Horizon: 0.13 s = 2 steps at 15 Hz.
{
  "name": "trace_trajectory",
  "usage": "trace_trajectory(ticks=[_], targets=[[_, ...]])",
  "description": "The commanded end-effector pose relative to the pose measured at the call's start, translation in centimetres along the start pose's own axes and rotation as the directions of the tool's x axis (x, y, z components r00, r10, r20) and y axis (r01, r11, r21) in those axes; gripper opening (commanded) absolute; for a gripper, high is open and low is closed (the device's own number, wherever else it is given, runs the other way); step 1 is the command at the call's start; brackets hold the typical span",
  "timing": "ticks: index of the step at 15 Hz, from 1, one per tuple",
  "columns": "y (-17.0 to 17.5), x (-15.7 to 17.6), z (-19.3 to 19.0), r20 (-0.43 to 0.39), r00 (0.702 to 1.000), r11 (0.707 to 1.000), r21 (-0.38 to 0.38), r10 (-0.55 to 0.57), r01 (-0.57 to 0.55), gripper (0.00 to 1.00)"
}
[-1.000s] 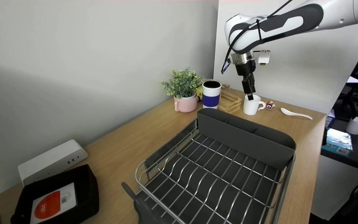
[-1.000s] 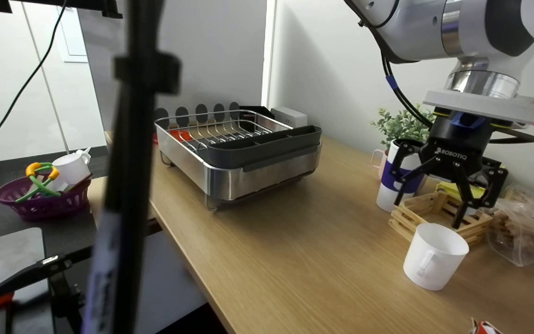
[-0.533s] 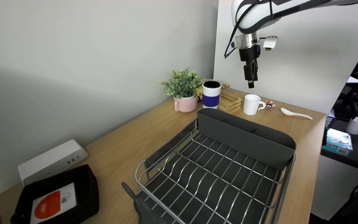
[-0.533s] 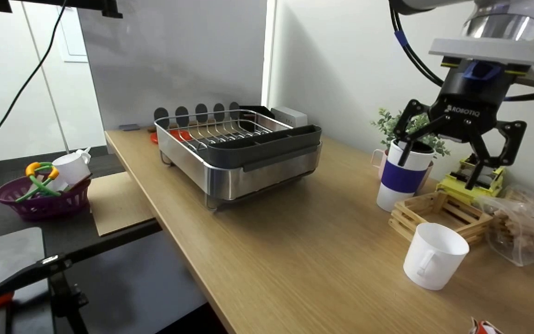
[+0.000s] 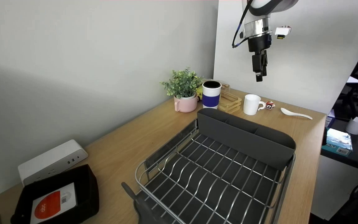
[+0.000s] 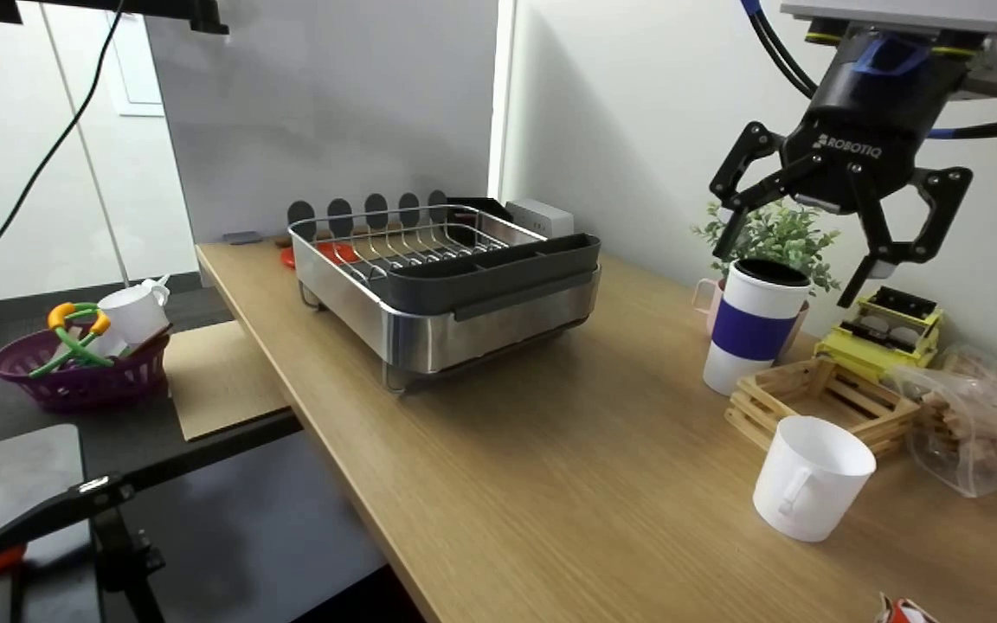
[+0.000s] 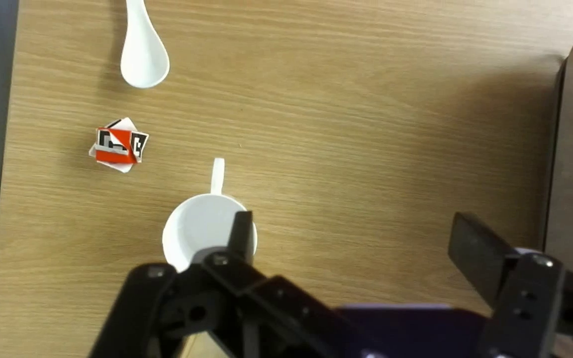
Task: Remove the white mug from the dish rack and place it on the right side of the countertop
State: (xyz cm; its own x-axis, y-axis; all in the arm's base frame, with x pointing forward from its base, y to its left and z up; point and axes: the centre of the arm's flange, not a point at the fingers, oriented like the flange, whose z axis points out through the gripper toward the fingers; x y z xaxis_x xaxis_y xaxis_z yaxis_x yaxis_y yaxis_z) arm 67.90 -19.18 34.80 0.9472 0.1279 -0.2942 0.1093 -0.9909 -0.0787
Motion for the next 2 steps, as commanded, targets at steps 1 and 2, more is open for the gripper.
trace_trajectory(ticks=[1, 2], targets=[[-0.01, -0.01, 0.15, 0.003, 1.0, 1.0, 0.001, 0.0, 0.0, 1.0], [-0.01, -0.01, 0.25, 0.005, 1.0, 1.0, 0.002, 0.0, 0.0, 1.0]])
